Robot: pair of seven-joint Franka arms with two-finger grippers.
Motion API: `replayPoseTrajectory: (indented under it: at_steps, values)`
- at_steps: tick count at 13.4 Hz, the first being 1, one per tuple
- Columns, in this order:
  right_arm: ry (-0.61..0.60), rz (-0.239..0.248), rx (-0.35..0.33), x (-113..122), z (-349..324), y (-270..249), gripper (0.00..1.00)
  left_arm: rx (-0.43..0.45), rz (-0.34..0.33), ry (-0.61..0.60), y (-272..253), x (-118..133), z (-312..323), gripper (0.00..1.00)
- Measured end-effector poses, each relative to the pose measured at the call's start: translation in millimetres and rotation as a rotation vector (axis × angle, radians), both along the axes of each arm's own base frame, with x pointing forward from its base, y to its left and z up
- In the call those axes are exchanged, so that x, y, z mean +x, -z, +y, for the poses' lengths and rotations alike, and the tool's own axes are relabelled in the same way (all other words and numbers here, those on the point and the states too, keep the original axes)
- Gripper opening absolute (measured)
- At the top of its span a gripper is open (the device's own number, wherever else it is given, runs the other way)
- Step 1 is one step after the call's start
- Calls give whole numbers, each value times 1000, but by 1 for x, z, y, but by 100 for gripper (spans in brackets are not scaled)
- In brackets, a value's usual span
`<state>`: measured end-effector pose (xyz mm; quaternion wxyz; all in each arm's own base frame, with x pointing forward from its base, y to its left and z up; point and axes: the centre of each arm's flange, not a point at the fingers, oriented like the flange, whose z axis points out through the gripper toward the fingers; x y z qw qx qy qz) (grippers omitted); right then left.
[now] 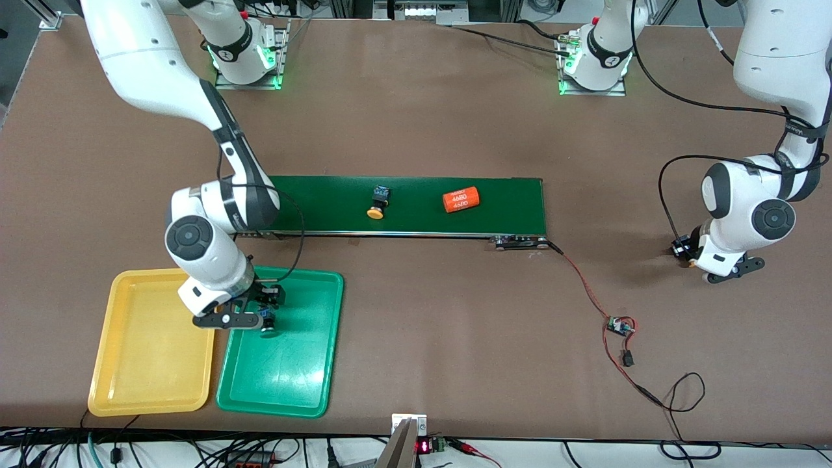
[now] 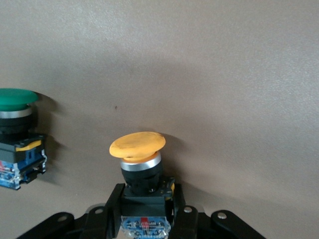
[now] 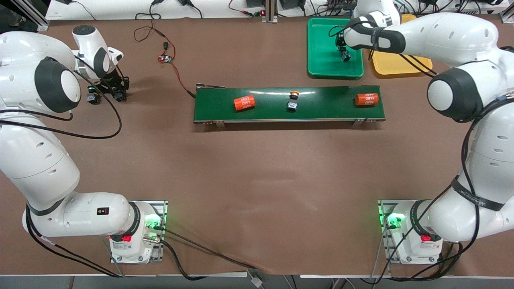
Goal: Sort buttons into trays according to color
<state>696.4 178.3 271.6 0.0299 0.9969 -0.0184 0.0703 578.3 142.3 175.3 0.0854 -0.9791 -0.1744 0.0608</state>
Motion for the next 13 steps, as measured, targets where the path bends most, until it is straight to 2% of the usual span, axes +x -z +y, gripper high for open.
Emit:
replayPoseTrajectory:
  at_steps: [2, 6, 9, 11, 13]
  values:
    - [26, 18, -2, -18, -3, -22, 100, -17, 26, 18, -8, 2, -17, 42]
    - [89, 71, 14, -77, 9, -64, 100, -95, 75, 166, -60, 14, -126, 42]
    - [160, 106, 63, -125, 35, -88, 100, -130, 130, 282, -93, 10, -204, 42]
    - [212, 130, 101, -148, 53, -93, 100, -161, 170, 308, -101, 5, -234, 42]
    - [241, 147, 117, -167, 82, -91, 100, -234, 191, 306, -103, -3, -263, 42]
